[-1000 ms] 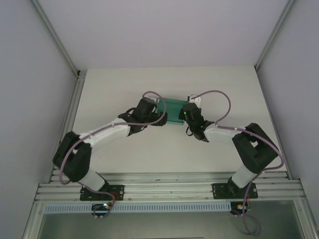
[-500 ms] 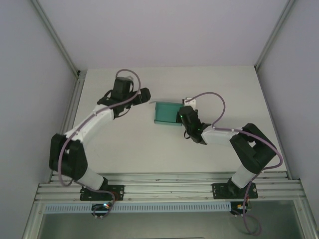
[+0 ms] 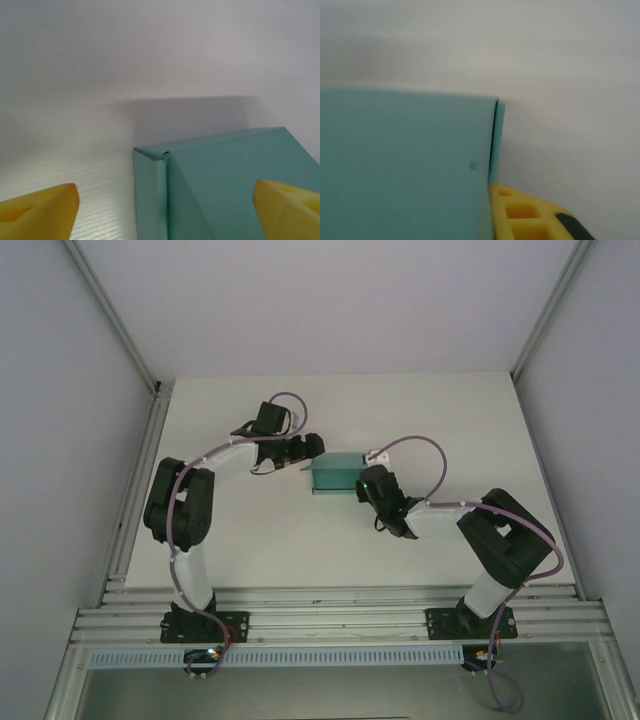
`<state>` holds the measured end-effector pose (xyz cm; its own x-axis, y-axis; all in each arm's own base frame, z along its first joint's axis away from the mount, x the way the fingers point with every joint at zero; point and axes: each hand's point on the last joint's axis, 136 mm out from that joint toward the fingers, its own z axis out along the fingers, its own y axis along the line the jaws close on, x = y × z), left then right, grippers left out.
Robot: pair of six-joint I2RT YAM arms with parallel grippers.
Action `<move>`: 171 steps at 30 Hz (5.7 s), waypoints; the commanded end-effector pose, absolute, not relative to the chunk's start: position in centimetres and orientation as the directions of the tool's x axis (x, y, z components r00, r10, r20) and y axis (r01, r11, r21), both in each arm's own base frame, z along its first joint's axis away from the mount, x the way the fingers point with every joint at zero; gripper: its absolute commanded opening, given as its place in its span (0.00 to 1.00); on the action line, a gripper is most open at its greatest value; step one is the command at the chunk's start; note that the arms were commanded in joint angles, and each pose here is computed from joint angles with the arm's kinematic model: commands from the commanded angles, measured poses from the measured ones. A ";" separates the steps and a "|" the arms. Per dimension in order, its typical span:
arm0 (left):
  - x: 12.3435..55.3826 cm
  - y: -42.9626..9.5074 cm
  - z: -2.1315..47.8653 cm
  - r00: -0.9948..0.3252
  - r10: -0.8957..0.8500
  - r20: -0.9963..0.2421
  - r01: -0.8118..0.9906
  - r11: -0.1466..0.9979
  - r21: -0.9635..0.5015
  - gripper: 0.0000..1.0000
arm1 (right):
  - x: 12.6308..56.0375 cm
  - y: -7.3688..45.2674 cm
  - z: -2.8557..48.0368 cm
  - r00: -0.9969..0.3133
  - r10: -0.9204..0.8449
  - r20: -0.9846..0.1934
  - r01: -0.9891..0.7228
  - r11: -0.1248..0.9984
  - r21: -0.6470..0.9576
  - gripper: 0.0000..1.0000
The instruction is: Assemble paper box
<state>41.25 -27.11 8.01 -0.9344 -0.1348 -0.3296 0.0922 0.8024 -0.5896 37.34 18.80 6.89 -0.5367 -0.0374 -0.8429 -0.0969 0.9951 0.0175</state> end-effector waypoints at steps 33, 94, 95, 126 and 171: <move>37.0 -27.9 2.4 -0.957 -0.124 -0.262 0.070 0.778 -0.624 0.47 | 36.6 19.8 9.6 -0.820 0.295 -0.490 0.012 0.865 0.502 0.93; 38.2 -25.5 7.1 -0.909 -0.220 -0.353 0.176 0.567 -0.805 0.30 | 39.5 24.6 10.8 -0.922 0.334 -0.195 -0.017 0.467 0.884 0.40; 38.3 -25.6 8.2 -0.896 -0.207 -0.392 0.218 0.565 -0.796 0.40 | 39.4 24.4 10.8 -0.919 0.349 -0.184 0.002 0.472 0.882 0.40; 30.2 -32.8 14.5 0.122 0.801 -0.586 0.795 0.275 0.540 1.00 | 33.1 20.5 16.7 -0.690 0.490 0.533 0.682 0.194 0.705 0.35; 23.1 -26.6 11.4 -0.068 0.915 -0.397 0.998 0.059 -0.035 0.37 | 30.9 18.2 23.9 -0.590 -0.168 -0.790 -0.678 0.634 0.371 0.89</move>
